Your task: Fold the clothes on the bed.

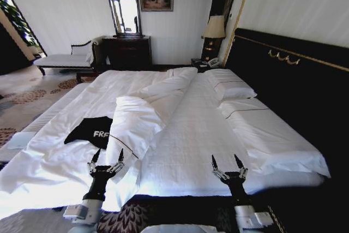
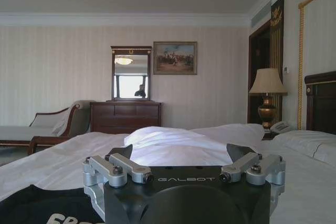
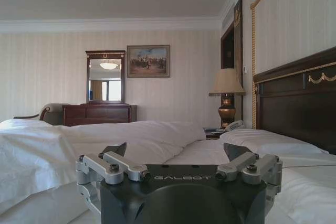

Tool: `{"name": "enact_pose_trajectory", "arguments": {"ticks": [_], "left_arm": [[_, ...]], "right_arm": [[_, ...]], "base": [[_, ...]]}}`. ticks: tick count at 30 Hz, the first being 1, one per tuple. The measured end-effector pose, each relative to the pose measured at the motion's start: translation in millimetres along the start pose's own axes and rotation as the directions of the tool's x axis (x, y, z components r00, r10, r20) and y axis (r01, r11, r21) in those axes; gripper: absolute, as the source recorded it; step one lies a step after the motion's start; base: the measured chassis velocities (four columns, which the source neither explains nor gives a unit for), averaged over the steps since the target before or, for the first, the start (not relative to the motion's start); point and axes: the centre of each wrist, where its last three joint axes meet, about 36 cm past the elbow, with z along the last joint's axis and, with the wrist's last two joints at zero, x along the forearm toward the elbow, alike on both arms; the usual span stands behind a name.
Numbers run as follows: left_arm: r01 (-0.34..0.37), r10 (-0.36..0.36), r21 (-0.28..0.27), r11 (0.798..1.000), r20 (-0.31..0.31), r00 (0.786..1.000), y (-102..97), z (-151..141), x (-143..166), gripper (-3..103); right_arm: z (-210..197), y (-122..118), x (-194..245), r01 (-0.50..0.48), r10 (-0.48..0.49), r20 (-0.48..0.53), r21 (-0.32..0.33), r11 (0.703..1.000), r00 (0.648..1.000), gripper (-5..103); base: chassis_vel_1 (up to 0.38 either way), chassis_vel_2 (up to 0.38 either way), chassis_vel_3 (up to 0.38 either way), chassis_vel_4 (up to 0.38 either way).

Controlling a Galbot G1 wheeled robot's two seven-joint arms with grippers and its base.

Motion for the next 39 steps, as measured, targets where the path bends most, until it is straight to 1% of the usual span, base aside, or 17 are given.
{"name": "enact_pose_trajectory", "arguments": {"ticks": [14,17,25,39], "left_arm": [[0.006,-0.006,-0.006,1.000,0.000,1.000,2.5,2.7,0.8,100],[0.004,-0.004,-0.013,1.000,0.007,1.000,1.8,0.7,1.6,100],[-0.001,0.001,-0.022,1.000,0.019,1.000,0.7,-2.1,1.6,100],[0.006,-0.005,-0.035,0.999,0.031,1.000,6.9,-2.2,-0.8,100]], "right_arm": [[0.9,2.8,2.0,-0.006,0.006,-0.003,0.002,1.000,1.000,100],[-0.7,3.0,2.6,-0.005,0.005,-0.002,0.002,1.000,1.000,100],[-2.1,3.0,4.0,-0.006,0.006,-0.001,0.004,1.000,1.000,100],[1.4,4.7,6.4,0.007,-0.007,-0.005,0.014,1.000,1.000,100]], "base": [[0.007,0.016,-0.011,-0.015],[0.030,0.086,-0.033,-0.071],[0.008,0.123,-0.003,-0.135],[-0.006,0.155,0.009,-0.153]]}}
